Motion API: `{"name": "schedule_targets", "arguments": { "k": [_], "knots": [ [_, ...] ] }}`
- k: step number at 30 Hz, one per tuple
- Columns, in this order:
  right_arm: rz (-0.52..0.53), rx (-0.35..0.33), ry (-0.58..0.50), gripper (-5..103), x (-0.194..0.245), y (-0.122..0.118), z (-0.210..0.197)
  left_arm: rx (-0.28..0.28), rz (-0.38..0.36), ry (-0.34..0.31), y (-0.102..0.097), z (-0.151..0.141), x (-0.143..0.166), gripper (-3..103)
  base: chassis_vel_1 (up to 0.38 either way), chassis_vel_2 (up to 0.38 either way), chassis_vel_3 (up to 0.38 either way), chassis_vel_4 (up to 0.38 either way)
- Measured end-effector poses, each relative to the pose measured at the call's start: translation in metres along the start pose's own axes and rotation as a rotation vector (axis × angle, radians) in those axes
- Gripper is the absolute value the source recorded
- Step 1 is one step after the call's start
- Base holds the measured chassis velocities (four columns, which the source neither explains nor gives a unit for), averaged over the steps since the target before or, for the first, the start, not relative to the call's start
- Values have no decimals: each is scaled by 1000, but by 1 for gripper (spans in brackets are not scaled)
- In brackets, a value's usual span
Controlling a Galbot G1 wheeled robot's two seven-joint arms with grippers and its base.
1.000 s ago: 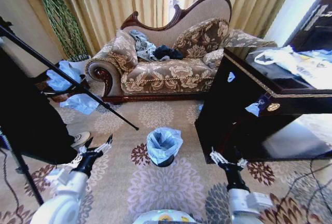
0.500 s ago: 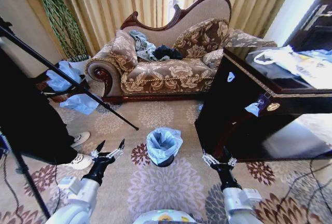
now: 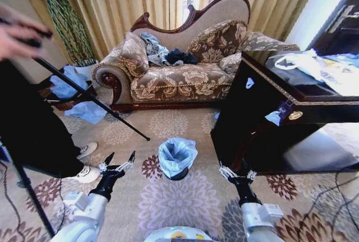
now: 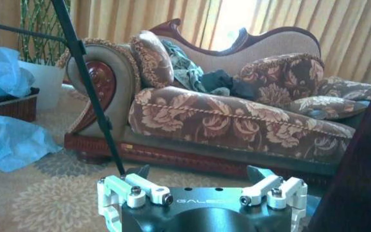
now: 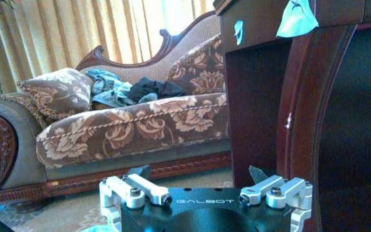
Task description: Place a garbage bag over the trash bin.
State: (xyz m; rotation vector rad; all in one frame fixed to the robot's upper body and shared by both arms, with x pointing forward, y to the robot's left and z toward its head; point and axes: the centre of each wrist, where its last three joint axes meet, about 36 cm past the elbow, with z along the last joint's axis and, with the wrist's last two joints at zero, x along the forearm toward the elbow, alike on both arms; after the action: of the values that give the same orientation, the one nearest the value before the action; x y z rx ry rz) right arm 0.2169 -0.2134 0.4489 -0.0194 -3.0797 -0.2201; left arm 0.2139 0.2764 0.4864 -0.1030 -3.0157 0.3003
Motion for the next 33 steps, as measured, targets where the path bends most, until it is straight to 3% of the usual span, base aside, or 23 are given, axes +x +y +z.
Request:
{"name": "schedule_targets", "arguments": {
  "k": [33],
  "knots": [
    [0,-1,0,100,0,0,0,1,-1,2,0,0,0,100,0,0,0,0]
  ]
}}
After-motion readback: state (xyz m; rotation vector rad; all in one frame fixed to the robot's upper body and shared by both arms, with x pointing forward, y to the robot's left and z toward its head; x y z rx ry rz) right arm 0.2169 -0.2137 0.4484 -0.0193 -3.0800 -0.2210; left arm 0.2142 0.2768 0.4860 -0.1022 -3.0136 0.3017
